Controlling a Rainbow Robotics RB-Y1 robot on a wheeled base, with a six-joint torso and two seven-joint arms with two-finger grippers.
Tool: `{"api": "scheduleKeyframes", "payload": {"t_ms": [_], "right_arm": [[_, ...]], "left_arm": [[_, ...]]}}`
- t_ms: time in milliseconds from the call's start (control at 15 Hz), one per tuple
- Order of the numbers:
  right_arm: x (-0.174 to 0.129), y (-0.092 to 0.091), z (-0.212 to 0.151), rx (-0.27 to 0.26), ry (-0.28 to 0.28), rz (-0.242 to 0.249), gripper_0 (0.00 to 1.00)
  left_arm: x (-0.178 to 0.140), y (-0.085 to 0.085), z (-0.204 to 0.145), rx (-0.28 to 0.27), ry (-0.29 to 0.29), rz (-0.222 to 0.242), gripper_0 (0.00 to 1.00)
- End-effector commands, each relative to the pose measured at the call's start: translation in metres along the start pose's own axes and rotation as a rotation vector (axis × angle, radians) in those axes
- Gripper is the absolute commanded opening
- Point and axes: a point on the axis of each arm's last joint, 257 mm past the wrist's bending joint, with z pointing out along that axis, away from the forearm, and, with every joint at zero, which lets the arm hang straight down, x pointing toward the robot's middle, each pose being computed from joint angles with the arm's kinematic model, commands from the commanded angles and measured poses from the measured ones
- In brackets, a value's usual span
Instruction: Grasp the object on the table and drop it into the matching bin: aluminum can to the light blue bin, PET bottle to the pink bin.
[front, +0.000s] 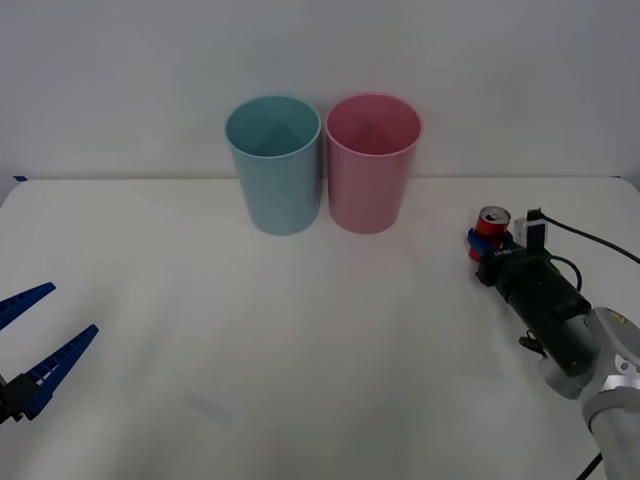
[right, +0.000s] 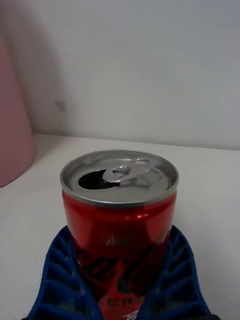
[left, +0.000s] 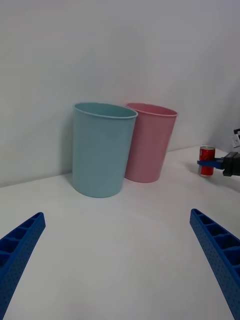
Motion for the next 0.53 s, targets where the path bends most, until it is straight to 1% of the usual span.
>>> {"api": "scheduleKeyframes", "payload": {"t_ms": [67,200,467,533], "right_arm": [[-0.002,0.006,-0.002,-0.027,-0.012,0.007,0.0],[-0.006,0.01,-0.005,-0.054,-0.028,0.009,0.0],[-0.018,0.018,-0.026,-0.089,-0.072,-0.019,0.0],[-0.023,0.023,-0.032,-0.108,-0.084,-0.006,0.0]], "left_arm": [[0.0,0.0,0.0,0.0,0.0,0.0,1.0],[0.0,0.0,0.0,0.0,0.0,0.0,1.0],[0.0,0.0,0.0,0.0,0.0,0.0,1.0],[0.0,0.0,0.0,0.0,0.0,0.0,1.0]]}}
